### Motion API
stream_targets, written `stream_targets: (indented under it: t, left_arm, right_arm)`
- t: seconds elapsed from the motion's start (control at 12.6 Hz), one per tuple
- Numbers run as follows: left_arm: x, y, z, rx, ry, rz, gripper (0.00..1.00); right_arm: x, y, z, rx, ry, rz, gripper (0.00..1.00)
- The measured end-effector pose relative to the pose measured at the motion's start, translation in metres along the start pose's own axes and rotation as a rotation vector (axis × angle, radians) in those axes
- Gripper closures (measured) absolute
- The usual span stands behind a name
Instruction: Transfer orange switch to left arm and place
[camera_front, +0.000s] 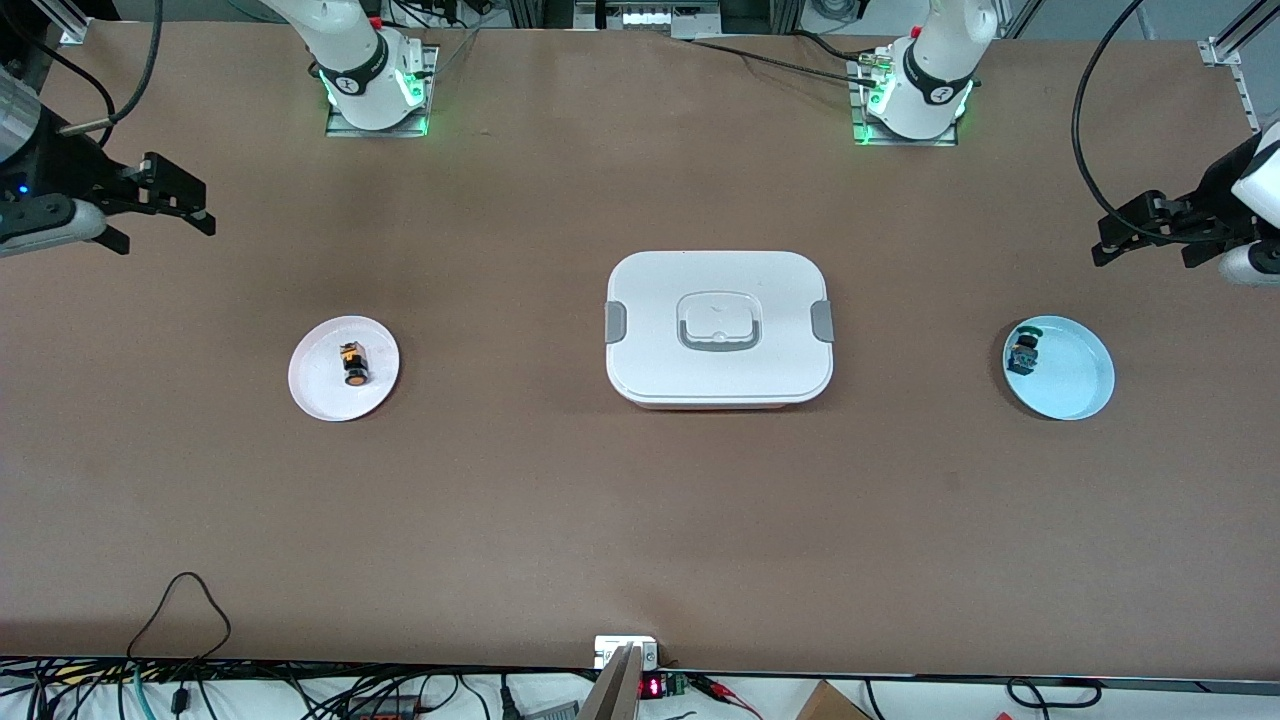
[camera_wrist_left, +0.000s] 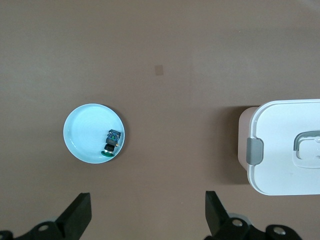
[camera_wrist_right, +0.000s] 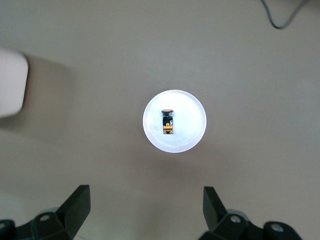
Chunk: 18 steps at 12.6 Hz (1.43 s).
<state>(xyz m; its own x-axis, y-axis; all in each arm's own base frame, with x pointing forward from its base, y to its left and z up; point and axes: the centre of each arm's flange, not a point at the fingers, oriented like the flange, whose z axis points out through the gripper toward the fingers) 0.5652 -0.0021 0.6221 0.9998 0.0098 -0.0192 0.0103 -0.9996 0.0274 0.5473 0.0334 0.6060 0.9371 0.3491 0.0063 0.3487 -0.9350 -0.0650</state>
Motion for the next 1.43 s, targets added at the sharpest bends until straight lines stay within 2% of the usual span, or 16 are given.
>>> stream_targets:
  t: [0.32, 0.48, 0.64, 0.79, 1.11, 1.27, 1.43]
  left_arm:
    - [0.0, 0.0, 0.0, 0.0, 0.0, 0.0, 0.0]
    - [0.0, 0.0, 0.0, 0.0, 0.0, 0.0, 0.0]
    - [0.0, 0.0, 0.0, 0.0, 0.0, 0.0, 0.0]
    - [0.0, 0.0, 0.0, 0.0, 0.0, 0.0, 0.0]
    - [0.0, 0.0, 0.0, 0.0, 0.0, 0.0, 0.0]
    - [0.0, 0.0, 0.0, 0.0, 0.0, 0.0, 0.0]
    - [0.0, 0.0, 0.0, 0.0, 0.0, 0.0, 0.0]
  right_arm:
    - [0.003, 0.0, 0.033, 0.011, -0.075, -0.512, 0.0]
    - [0.013, -0.012, 0.053, -0.026, -0.155, -0.816, 0.0]
    - [0.024, -0.034, 0.068, -0.043, -0.214, -1.002, 0.0]
    - [0.028, -0.044, 0.074, -0.035, -0.233, -1.109, 0.0]
    - [0.033, -0.031, 0.107, -0.01, -0.223, -1.195, 0.0]
    - [0.026, -0.003, 0.157, 0.046, -0.17, -1.231, 0.0]
    - [0.007, 0.033, 0.21, 0.065, -0.124, -1.254, 0.0]
